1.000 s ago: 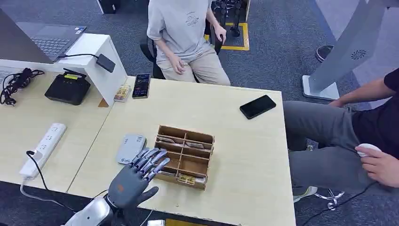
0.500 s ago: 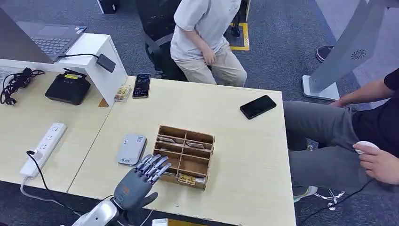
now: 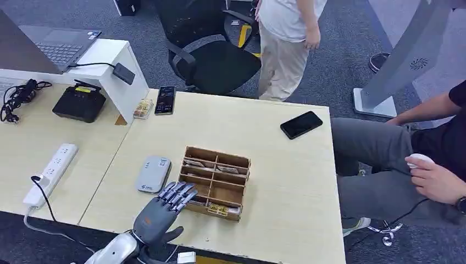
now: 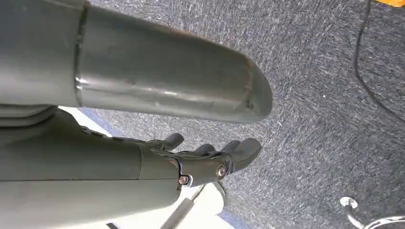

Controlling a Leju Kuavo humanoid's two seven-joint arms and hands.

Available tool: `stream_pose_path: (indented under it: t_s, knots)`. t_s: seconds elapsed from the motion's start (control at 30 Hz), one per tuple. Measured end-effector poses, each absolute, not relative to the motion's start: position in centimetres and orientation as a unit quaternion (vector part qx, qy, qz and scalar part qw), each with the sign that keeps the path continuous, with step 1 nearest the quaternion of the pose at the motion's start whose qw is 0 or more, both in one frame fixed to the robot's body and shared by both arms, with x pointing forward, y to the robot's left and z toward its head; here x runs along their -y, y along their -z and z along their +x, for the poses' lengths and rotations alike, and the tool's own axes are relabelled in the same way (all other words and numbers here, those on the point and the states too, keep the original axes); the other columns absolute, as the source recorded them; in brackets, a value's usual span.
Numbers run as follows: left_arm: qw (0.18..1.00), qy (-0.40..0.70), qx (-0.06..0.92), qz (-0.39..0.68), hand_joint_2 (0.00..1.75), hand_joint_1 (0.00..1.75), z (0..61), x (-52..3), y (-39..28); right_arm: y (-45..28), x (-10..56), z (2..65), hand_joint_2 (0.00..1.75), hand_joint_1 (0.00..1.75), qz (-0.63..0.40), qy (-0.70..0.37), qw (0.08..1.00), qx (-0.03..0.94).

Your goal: Pass the card to the sensor for recognition and then transmit it.

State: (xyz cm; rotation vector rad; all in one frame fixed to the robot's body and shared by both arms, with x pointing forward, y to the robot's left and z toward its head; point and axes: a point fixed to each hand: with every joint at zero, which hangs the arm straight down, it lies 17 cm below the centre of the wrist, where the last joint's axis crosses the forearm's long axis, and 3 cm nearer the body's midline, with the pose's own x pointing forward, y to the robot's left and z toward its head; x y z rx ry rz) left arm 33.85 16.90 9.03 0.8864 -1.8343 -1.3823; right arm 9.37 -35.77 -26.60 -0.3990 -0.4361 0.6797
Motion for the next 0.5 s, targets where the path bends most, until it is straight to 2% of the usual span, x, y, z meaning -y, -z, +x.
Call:
stream_pose_path:
  t_s: [0.5]
  knots:
    - [0.338, 0.507, 0.721, 0.329, 1.75, 0.00, 35.7, -15.6, -11.0, 26.6, 35.3, 10.1, 0.00, 0.00, -0.188, -0.332, 0.899, 0.216]
